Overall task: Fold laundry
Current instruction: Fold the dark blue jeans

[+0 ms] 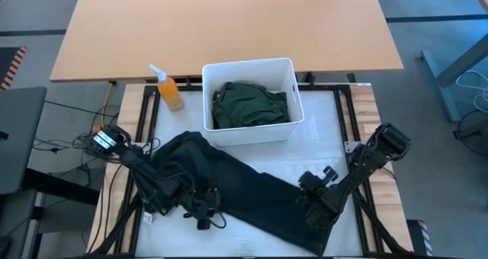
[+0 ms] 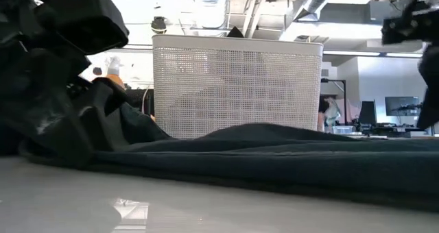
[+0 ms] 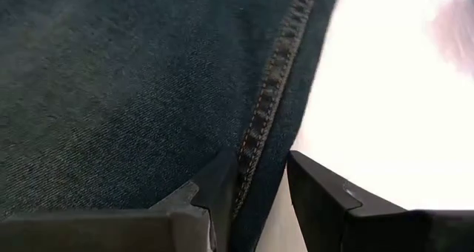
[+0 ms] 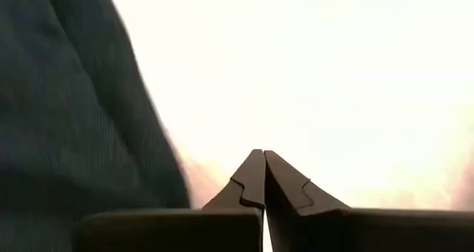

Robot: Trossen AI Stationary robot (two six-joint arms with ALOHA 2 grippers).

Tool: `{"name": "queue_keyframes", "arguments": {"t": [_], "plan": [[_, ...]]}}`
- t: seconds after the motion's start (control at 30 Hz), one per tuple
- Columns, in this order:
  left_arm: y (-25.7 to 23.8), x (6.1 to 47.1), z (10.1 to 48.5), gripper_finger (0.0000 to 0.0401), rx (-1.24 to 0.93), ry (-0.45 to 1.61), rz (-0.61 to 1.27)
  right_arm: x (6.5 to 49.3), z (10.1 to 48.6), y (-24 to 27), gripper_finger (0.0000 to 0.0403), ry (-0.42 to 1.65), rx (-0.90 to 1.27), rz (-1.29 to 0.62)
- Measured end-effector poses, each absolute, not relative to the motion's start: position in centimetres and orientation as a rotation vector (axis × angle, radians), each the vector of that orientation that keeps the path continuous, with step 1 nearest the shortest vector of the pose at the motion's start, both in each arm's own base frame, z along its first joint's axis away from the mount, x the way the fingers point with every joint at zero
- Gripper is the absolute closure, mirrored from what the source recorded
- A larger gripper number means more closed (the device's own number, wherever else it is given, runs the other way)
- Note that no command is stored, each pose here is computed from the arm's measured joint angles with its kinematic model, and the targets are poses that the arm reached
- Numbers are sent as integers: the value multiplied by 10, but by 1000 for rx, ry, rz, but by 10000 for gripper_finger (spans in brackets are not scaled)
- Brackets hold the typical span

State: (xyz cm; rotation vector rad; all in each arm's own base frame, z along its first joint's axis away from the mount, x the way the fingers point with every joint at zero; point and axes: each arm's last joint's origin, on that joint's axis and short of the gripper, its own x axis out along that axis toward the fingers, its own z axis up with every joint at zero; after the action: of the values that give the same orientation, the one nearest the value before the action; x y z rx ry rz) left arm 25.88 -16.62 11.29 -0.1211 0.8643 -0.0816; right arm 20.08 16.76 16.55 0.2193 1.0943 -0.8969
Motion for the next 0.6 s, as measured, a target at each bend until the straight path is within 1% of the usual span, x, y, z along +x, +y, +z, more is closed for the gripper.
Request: {"name": "queue_keyframes", "arguments": {"t": [0.1,0.23,0.33,0.47,0.53,0.6], "plan": [[-165,259,123,289,-88,811,-82,205,176,172,377,1095,208,-870],[-159,266,140,289,-44,696,-80,217,189,186,377,1060,273,-770],[-152,274,153,289,-25,605,-84,226,196,206,378,992,325,-601],[-138,286,161,289,-8,532,-100,231,195,236,378,882,396,-344],[-127,293,163,289,-6,504,-85,230,193,244,378,838,428,-290],[-114,302,161,289,-20,486,-64,228,189,247,378,793,442,-276]]}}
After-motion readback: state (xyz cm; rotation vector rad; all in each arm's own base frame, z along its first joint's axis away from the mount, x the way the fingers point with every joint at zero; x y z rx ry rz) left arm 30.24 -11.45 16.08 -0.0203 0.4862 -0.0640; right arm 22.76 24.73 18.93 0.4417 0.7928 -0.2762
